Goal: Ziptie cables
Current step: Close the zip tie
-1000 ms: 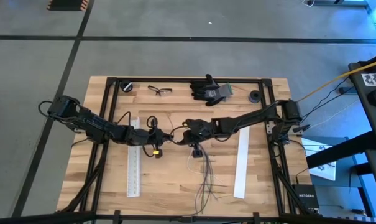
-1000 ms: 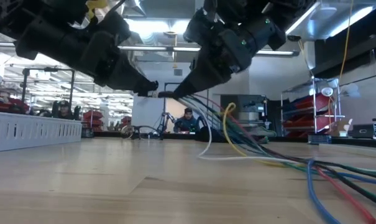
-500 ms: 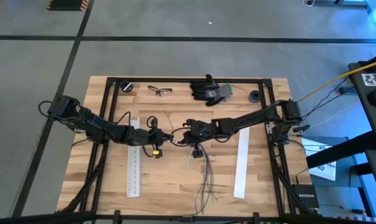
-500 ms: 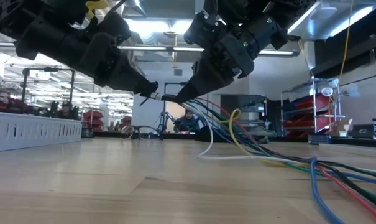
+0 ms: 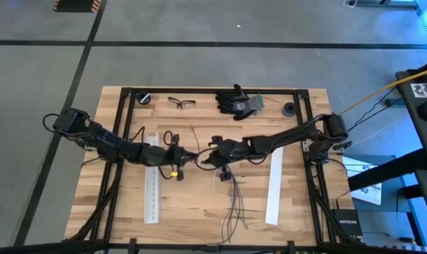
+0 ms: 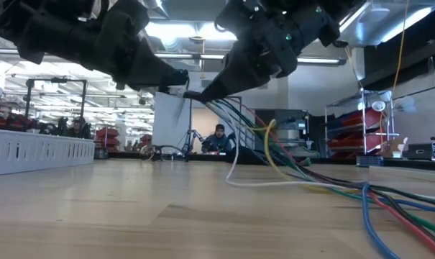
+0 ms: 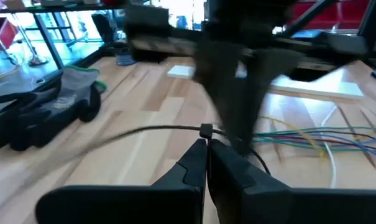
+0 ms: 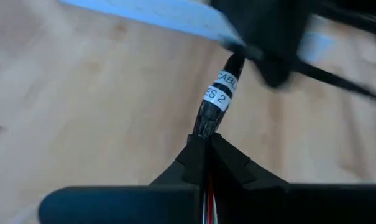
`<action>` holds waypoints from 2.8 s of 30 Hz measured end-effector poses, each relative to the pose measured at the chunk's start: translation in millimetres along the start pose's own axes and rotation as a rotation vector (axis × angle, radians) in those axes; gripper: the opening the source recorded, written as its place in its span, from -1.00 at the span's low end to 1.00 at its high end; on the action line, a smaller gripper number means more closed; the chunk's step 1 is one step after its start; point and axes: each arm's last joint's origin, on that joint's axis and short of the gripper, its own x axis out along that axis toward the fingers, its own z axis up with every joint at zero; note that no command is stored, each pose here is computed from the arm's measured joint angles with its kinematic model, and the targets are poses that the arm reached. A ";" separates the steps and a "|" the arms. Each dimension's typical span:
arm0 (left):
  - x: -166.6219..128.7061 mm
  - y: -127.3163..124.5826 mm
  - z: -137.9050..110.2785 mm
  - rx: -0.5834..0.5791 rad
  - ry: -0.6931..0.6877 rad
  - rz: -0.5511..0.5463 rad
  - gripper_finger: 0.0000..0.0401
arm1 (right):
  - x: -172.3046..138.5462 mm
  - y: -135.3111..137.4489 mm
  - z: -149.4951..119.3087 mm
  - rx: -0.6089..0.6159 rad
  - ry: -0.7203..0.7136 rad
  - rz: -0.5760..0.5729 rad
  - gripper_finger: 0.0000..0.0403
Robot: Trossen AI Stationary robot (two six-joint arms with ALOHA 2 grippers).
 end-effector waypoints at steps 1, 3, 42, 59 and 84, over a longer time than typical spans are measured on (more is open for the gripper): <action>-0.3 -0.7 -0.4 -0.003 0.003 -0.003 -1.00 | -2.9 -0.9 0.3 -0.002 0.013 -0.021 -1.00; -1.1 -2.4 -0.4 -0.009 0.003 -0.010 -1.00 | -10.2 -2.7 2.0 -0.005 0.030 -0.034 -1.00; -1.2 5.9 1.0 -0.011 -0.012 0.195 -1.00 | -13.5 0.1 0.3 0.187 0.061 -0.033 -1.00; -3.2 0.6 7.4 -0.022 -0.072 0.159 -1.00 | -23.5 -1.2 2.9 -0.053 0.046 -0.040 -1.00; -5.3 -5.1 7.3 -0.011 -0.074 0.114 -1.00 | -16.7 -3.7 12.3 -0.329 -0.064 -0.100 -1.00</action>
